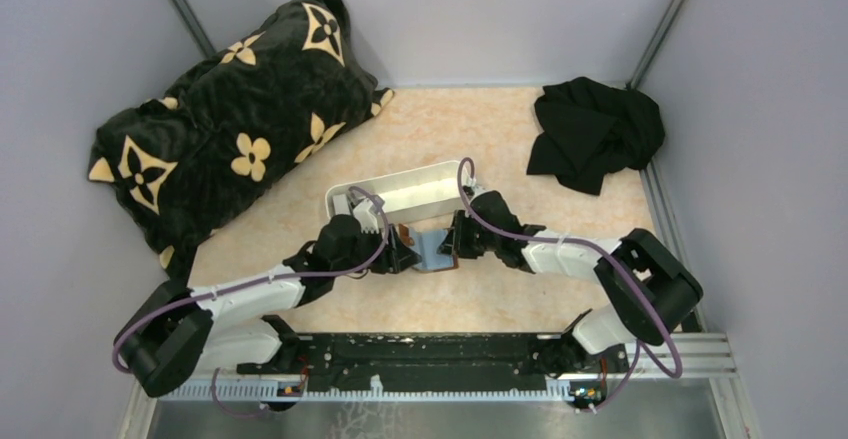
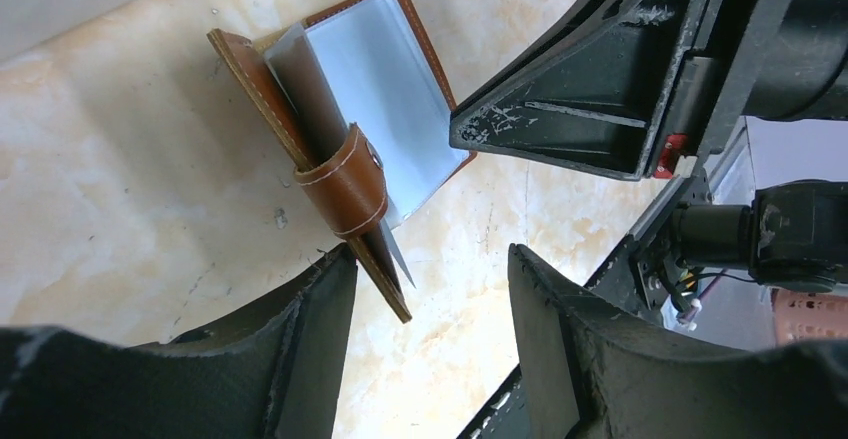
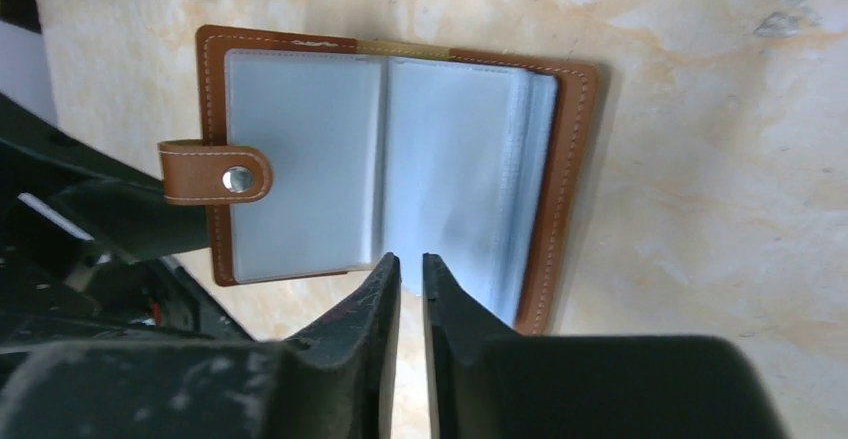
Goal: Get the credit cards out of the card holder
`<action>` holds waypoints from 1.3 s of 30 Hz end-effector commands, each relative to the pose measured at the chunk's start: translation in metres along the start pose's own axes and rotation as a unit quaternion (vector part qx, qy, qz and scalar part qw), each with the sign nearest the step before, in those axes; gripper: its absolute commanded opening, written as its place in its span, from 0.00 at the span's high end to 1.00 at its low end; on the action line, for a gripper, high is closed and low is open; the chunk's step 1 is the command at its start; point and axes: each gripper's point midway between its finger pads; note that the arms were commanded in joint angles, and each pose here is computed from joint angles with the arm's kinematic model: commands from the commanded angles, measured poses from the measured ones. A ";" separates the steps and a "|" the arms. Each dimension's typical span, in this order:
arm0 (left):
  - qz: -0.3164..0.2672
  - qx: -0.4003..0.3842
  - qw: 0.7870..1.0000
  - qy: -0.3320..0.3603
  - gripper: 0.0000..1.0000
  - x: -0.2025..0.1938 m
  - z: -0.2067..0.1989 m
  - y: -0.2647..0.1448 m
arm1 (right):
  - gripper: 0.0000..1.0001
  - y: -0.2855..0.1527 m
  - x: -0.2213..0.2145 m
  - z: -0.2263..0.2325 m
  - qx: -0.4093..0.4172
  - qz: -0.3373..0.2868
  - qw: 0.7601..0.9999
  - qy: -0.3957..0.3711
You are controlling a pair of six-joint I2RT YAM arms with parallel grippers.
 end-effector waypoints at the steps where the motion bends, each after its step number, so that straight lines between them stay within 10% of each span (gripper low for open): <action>1: -0.009 0.027 1.000 0.010 0.37 0.005 0.005 -0.009 | 0.72 -0.011 0.028 0.018 0.001 -0.050 0.999 -0.019; 8: -0.012 0.047 0.999 -0.002 0.38 0.004 0.012 -0.018 | 0.52 -0.013 0.020 0.012 -0.040 -0.027 0.998 -0.046; 24: -0.089 -0.003 0.996 0.015 0.39 0.062 -0.039 -0.055 | 0.55 0.006 -0.001 -0.009 -0.078 -0.002 0.996 -0.051; 39: -0.005 -0.008 1.000 -0.010 0.39 -0.013 0.005 -0.008 | 0.55 0.011 -0.011 -0.010 -0.073 0.014 0.996 -0.048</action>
Point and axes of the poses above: each gripper's point midway between its finger pads, its own y axis out along the fingers, its own z axis along the line the jaws close on, x = y × z, and after that the axes turned 4 degrees about y, right-handed
